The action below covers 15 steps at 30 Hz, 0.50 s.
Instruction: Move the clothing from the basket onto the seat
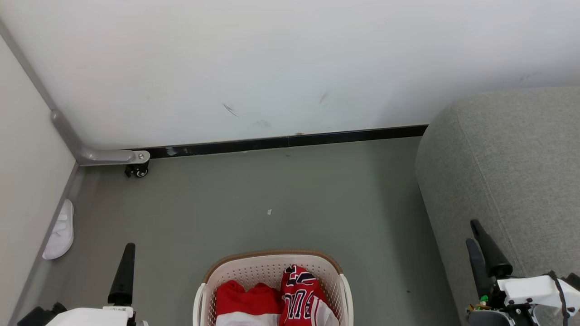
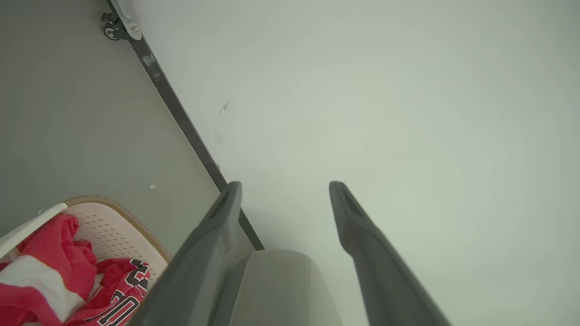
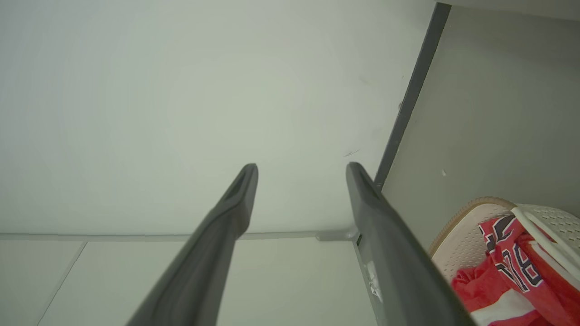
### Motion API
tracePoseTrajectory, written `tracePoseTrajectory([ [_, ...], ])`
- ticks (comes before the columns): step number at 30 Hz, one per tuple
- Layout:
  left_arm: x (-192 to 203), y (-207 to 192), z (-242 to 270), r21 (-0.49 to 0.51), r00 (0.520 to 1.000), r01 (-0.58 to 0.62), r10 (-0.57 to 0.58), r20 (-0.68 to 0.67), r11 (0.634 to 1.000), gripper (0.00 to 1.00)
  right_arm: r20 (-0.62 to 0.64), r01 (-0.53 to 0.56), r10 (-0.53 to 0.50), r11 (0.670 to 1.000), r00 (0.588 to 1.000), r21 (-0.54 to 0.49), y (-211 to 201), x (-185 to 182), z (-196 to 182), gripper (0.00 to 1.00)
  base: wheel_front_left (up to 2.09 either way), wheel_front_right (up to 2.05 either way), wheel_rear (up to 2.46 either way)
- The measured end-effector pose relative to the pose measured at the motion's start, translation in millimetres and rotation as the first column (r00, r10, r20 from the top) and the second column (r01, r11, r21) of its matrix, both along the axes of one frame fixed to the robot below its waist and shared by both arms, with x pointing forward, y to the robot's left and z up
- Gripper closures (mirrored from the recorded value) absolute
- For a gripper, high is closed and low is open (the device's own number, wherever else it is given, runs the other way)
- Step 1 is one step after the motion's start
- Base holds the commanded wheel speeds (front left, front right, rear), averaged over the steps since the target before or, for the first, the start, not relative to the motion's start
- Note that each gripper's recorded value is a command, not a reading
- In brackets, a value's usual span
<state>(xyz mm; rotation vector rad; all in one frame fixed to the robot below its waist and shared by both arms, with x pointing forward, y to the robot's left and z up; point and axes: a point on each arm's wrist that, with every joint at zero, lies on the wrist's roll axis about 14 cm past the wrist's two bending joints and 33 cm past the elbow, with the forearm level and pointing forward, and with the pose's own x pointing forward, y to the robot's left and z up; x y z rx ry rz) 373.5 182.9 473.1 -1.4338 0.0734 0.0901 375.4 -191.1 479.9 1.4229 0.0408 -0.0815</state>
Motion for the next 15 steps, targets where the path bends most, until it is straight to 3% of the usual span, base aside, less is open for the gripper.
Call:
tracePoseTrajectory([
  [15, -0.3, 5.1, 7.7, 0.238, 0.999, 0.015, -0.022, 0.025, 0.971, 0.0, 0.023, -0.055, 0.063, 0.967, 0.998, -0.248, 7.7, 0.6, 8.3, 0.0, 0.0, 0.0, 0.0],
])
